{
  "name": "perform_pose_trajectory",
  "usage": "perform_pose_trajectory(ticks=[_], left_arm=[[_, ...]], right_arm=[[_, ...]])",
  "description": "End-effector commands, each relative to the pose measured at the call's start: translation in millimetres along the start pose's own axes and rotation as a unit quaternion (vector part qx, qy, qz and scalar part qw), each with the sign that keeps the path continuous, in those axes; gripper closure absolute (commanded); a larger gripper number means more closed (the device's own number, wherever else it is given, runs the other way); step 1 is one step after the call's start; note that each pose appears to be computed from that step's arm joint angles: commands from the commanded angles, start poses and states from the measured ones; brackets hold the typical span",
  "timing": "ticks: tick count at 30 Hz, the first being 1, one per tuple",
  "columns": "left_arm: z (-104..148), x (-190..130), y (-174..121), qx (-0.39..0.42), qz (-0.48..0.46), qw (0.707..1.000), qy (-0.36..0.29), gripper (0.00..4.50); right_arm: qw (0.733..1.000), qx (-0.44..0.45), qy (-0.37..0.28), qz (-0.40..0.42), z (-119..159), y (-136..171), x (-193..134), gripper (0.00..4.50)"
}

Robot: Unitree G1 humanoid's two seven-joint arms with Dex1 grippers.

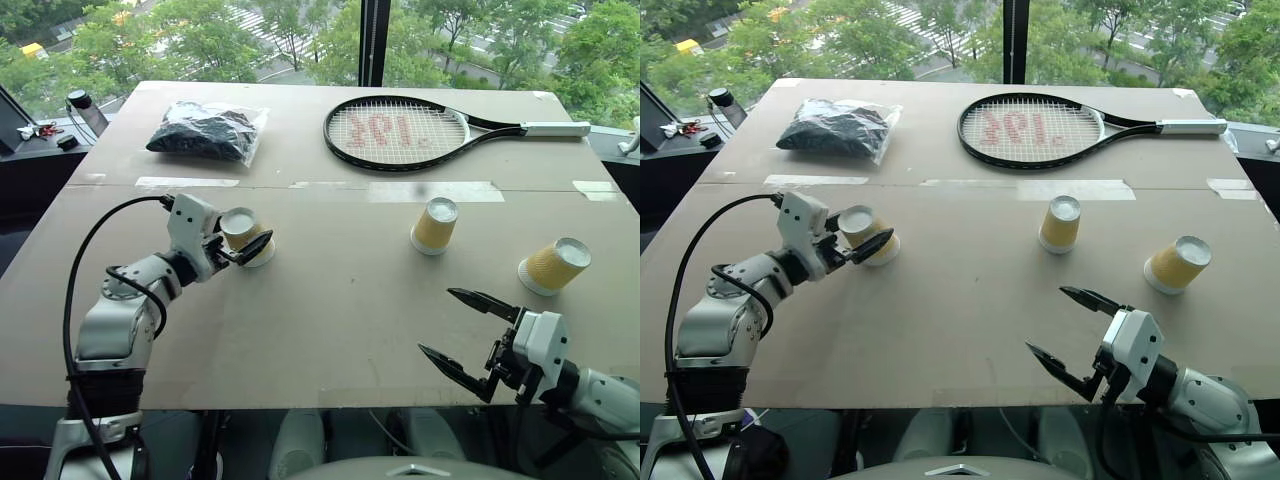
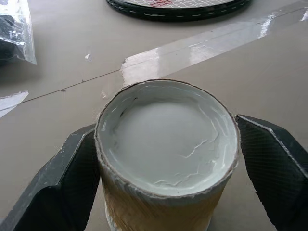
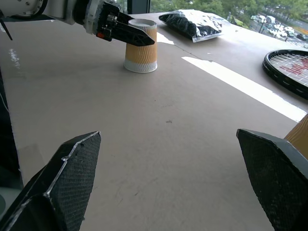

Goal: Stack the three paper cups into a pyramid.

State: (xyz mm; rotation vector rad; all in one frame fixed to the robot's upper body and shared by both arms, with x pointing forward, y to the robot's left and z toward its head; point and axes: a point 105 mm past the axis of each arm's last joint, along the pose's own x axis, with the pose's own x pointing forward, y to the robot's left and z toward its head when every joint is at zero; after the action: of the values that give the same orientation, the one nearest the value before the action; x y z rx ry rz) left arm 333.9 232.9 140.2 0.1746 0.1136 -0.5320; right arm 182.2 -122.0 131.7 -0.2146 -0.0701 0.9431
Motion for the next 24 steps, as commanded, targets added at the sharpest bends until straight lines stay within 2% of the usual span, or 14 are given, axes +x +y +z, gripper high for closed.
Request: perform_pose_trajectory(ticks=[1,5,9,12,17,24], left_arm=[[11,0,3,0.024,-0.001,1.0,-0.018,2.01],[23,6,-7,0.021,-0.049,0.998,-0.042,2.01],[45,15,-35,0.033,-0.147,0.985,-0.08,2.01],[55,25,-54,0.035,-0.205,0.974,-0.084,2.01],[52,46,-86,0.051,-0.297,0.952,-0.055,2.01],[43,63,-104,0.07,-0.351,0.933,-0.039,2.01]], right_arm=[[1.0,-0.019,-0.021,-0.002,12,3,1,0.0],[1.0,-0.018,-0.015,-0.016,9,3,-1,0.0],[0.999,-0.013,-0.011,-0.031,7,3,-1,0.0],[0.999,-0.014,-0.011,-0.042,7,5,0,0.0],[0.997,-0.009,-0.012,-0.082,6,5,-3,0.0],[0.992,-0.003,0.003,-0.122,1,8,-12,0.0]])
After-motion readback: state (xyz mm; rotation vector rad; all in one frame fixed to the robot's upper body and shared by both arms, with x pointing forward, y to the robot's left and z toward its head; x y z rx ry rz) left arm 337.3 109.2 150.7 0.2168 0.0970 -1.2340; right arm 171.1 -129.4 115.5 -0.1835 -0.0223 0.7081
